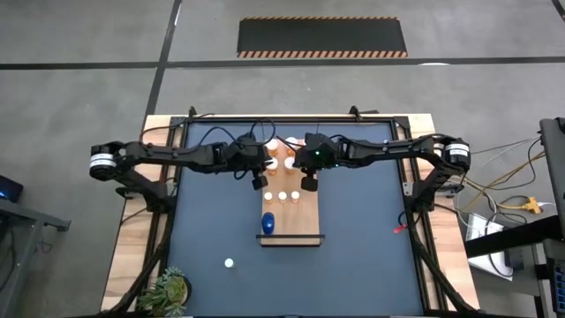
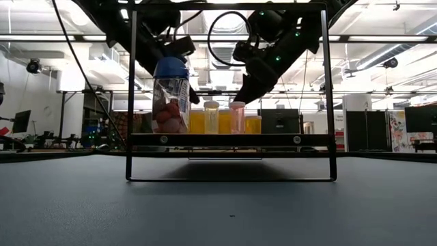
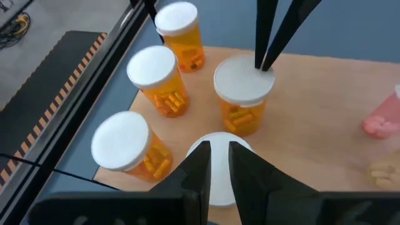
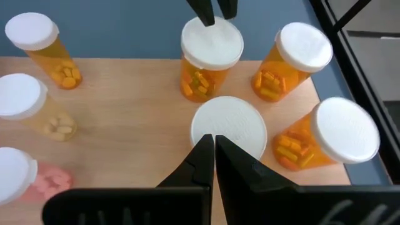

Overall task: Pick and place medicine bottles onto shelf by color
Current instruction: Adjust the big orange pill bottles on the shelf

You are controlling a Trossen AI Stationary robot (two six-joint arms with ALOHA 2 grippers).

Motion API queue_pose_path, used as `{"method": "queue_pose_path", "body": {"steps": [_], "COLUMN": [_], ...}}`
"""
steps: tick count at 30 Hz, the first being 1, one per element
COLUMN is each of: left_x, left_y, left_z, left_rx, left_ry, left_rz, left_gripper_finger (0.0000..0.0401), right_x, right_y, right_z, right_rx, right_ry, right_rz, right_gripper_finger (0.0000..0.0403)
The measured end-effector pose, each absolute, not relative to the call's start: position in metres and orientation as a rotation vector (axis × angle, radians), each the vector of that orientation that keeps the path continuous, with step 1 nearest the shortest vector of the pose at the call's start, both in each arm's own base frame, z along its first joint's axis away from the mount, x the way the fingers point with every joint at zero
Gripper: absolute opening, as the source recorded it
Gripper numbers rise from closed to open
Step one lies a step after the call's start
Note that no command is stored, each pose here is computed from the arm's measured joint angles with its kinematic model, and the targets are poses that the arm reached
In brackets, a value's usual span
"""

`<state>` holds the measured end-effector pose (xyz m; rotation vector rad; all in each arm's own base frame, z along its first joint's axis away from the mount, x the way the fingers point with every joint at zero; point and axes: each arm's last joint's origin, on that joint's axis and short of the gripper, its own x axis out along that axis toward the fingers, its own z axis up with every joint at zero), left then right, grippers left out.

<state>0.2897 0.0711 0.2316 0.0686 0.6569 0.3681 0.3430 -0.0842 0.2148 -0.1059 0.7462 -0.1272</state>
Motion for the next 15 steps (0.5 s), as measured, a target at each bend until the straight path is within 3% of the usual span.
{"method": "queue_pose_path", "body": {"steps": [10, 15], "left_x": [0.282, 0.274], "left_y": [0.060, 0.047], "left_z": [0.256, 0.270], "left_rx": [0.080, 0.098], "left_ry": [0.551, 0.482], "left_rz": [0.347, 0.310], "left_gripper_finger": [0.0038, 0.0038], "right_x": [0.351, 0.356], "right_y": [-0.088, -0.089], "right_z": [0.232, 0.223], "right_rx": [-0.160, -0.159], "right_ry": [0.679, 0.686], "right_rz": [-0.163, -0.162], "right_gripper_finger": [0.0009, 0.0009]}}
